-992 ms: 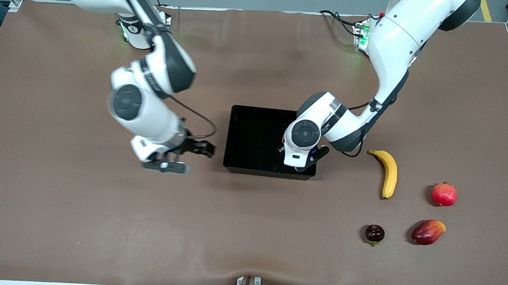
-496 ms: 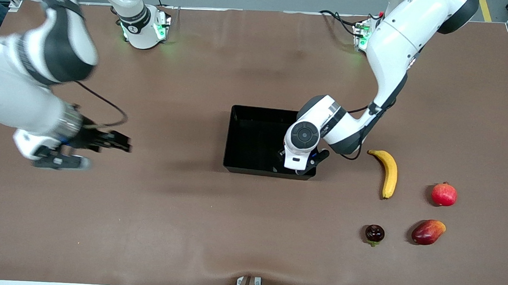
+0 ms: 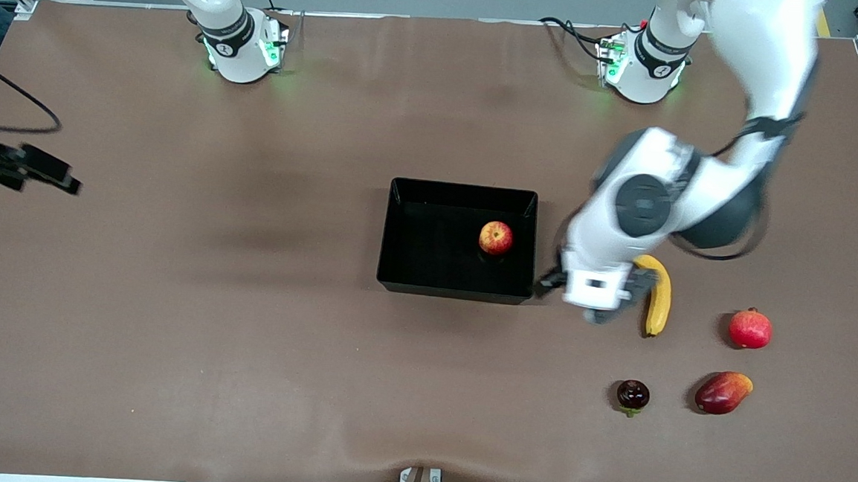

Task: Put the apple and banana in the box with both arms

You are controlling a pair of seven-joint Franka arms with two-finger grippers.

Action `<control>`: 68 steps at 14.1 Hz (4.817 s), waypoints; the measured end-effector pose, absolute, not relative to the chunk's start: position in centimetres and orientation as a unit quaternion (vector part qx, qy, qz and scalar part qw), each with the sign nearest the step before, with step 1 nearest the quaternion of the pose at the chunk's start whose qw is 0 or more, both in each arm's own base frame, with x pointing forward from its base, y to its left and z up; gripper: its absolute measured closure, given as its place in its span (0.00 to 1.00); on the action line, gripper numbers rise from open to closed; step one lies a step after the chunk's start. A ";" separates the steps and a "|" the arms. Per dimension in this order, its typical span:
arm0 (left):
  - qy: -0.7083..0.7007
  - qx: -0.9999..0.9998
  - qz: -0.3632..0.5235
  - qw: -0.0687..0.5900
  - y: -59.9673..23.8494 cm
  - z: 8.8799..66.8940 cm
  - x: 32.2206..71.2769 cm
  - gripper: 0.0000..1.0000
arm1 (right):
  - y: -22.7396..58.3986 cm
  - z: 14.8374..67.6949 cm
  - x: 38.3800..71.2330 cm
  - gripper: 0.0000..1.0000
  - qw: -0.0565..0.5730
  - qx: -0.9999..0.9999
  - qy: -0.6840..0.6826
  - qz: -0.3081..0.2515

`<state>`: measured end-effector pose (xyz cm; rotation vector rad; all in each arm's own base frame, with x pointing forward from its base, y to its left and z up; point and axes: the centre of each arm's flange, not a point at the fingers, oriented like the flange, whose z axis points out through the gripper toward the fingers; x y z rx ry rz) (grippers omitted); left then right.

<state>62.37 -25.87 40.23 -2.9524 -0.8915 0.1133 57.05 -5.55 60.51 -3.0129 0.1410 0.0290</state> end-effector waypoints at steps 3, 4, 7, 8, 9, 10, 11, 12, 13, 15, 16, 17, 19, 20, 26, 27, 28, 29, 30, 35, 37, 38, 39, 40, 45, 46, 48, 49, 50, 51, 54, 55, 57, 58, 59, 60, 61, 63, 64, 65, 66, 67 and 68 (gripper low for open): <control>-0.250 -0.964 0.077 0.050 -17.4 36.4 63.2 0.00 | -6.3 62.9 54.5 0.00 0.063 -0.996 0.053 0.022; -0.235 -0.967 0.087 0.051 -15.0 34.7 63.3 0.00 | -6.2 63.0 54.1 0.00 0.058 -0.996 0.060 0.030; -0.189 -0.976 0.098 0.037 -8.8 30.5 62.9 0.00 | -4.8 62.9 53.5 0.00 0.047 -0.993 0.094 0.057; -0.177 -0.979 0.096 0.029 -7.1 29.0 62.6 0.00 | -4.0 63.0 53.4 0.00 0.045 -0.993 0.096 0.058; -0.166 -0.981 0.094 0.022 -5.7 27.6 62.2 0.00 | -3.3 63.3 53.3 0.00 0.042 -0.993 0.095 0.058; -0.154 -0.984 0.092 0.015 -4.5 26.4 61.7 0.00 | -3.0 63.5 53.1 0.00 0.039 -0.993 0.093 0.057; -0.141 -0.986 0.093 0.009 -3.6 25.2 61.3 0.00 | -2.9 63.6 53.0 0.00 0.038 -0.993 0.092 0.055; -0.131 -0.987 0.095 0.006 -2.9 24.2 61.0 0.00 | -3.0 63.7 53.0 0.00 0.036 -0.994 0.093 0.054; -0.122 -0.988 0.096 0.006 -2.5 23.4 60.8 0.00 | -3.1 63.8 53.0 0.00 0.032 -0.994 0.093 0.053; -0.111 -0.990 0.091 0.009 -2.3 21.9 60.6 0.04 | -2.9 63.8 53.0 0.00 0.014 -0.995 0.080 0.051; -0.106 -0.990 0.087 0.010 -2.2 21.0 60.4 0.07 | -2.5 63.8 53.1 0.00 0.007 -0.996 0.073 0.047; -0.101 -0.991 0.084 0.014 -1.8 20.2 60.3 0.07 | -2.1 63.9 53.4 0.00 0.005 -0.997 0.068 0.039; -0.098 -0.992 0.081 0.016 -1.0 18.8 60.0 0.26 | -1.6 64.1 53.9 0.00 0.005 -0.998 0.063 0.017; -0.098 -0.992 0.082 0.015 -0.8 18.6 59.9 0.37 | -1.6 64.0 54.1 0.00 0.005 -0.998 0.061 0.013; -0.075 -0.994 0.079 0.031 -7.7 25.8 59.8 0.61 | -1.4 63.8 54.4 0.00 0.005 -0.998 0.058 0.008; -0.079 -0.994 0.072 0.035 -10.6 28.4 59.5 0.61 | -1.3 63.8 54.4 0.00 0.005 -0.998 0.058 0.007; -0.087 -0.993 0.065 0.038 -13.9 31.1 59.1 0.61 | -1.3 63.8 54.4 0.00 0.005 -0.998 0.057 0.007; -0.096 -0.993 0.057 0.039 -17.3 33.6 58.5 0.61 | -1.2 63.8 54.4 0.00 0.005 -0.998 0.057 0.007; -0.106 -0.993 0.048 0.036 -20.6 35.7 58.0 0.61 | -1.2 63.8 54.4 0.00 0.005 -0.998 0.056 0.007; -0.162 -0.985 0.050 0.005 -36.3 36.7 53.9 0.61 | -1.2 63.8 54.4 0.00 0.005 -0.998 0.056 0.007; -0.169 -0.983 0.066 -0.006 -41.1 35.3 52.6 0.61 | -1.2 63.8 54.4 0.00 0.005 -0.998 0.056 0.007; -0.171 -0.983 0.070 -0.007 -42.8 34.5 52.2 0.61 | -1.2 63.8 54.4 0.00 0.005 -0.998 0.056 0.007; -0.176 -0.982 0.072 -0.004 -44.2 33.5 52.1 0.61 | -1.2 63.8 54.4 0.00 0.005 -0.998 0.056 0.007; -0.181 -0.981 0.070 0.006 -45.5 32.1 51.8 0.61 | -1.2 63.8 54.4 0.00 0.005 -0.998 0.056 0.007; -0.189 -0.980 0.053 0.019 -50.0 26.0 49.7 0.61 | -1.2 63.8 54.4 0.00 0.005 -0.998 0.056 0.007; -0.191 -0.980 0.053 0.010 -50.4 25.3 49.7 0.61 | -1.2 63.8 54.4 0.00 0.005 -0.998 0.056 0.007; -0.195 -0.979 0.053 -0.005 -50.6 24.1 50.1 0.61 | -1.2 63.8 54.4 0.00 0.005 -0.998 0.056 0.007; -0.197 -0.979 0.053 -0.008 -50.6 23.7 50.3 0.61 | -1.1 63.8 54.4 0.00 0.005 -0.998 0.056 0.007; -0.199 -0.979 0.054 -0.010 -50.6 23.5 50.5 0.61 | -1.1 63.8 54.4 0.00 0.005 -0.998 0.055 0.007; -0.201 -0.978 0.053 -0.012 -50.6 23.5 50.8 0.56 | -1.1 63.8 54.4 0.00 0.005 -0.998 0.055 0.007; -0.217 -0.975 0.033 -0.030 -50.0 25.2 53.2 0.26 | -1.0 63.8 54.4 0.00 0.005 -0.999 0.054 0.007; -0.222 -0.974 0.025 -0.038 -49.8 26.2 54.1 0.17 | -0.9 63.8 54.4 0.00 0.005 -0.999 0.054 0.007; -0.241 -0.970 -0.002 -0.044 -48.2 29.7 56.7 0.00 | -0.9 63.8 54.4 0.00 0.005 -0.999 0.053 0.007; -0.256 -0.966 -0.018 -0.040 -46.2 32.3 58.6 0.00 | -0.9 63.8 54.4 0.00 0.005 -0.999 0.053 0.007; -0.265 -0.963 -0.032 -0.038 -43.3 35.5 60.7 0.00 | -0.9 63.8 54.4 0.00 0.005 -0.999 0.053 0.007; -0.266 -0.962 -0.044 -0.035 -39.8 39.0 62.6 0.00 | -0.8 63.8 54.4 0.00 0.005 -0.999 0.053 0.007; -0.255 -0.965 -0.047 -0.028 -35.5 42.6 64.0 0.00 | -0.8 63.8 54.4 0.00 0.005 -0.999 0.052 0.007; -0.221 -0.975 -0.023 -0.003 -26.8 48.3 65.1 0.00 | -0.8 63.8 54.4 0.00 0.005 -0.999 0.052 0.007; -0.212 -0.977 -0.012 0.012 -22.8 50.6 65.0 0.00 | -0.8 63.8 54.4 0.00 0.005 -0.999 0.052 0.007; -0.205 -0.979 -0.003 0.023 -19.3 52.5 64.7 0.00 | -0.8 63.8 54.4 0.00 0.005 -0.999 0.052 0.007; -0.192 -0.981 0.004 0.031 -16.3 54.0 64.4 0.00 | -0.8 63.8 54.4 0.00 0.005 -0.999 0.052 0.007; -0.171 -0.985 0.006 0.036 -13.9 55.2 64.2 0.00 | -0.8 63.8 54.4 0.00 0.005 -0.999 0.052 0.007; -0.146 -0.989 0.002 0.038 -12.1 56.5 63.9 0.00 | -0.8 63.8 54.4 0.00 0.005 -0.999 0.052 0.007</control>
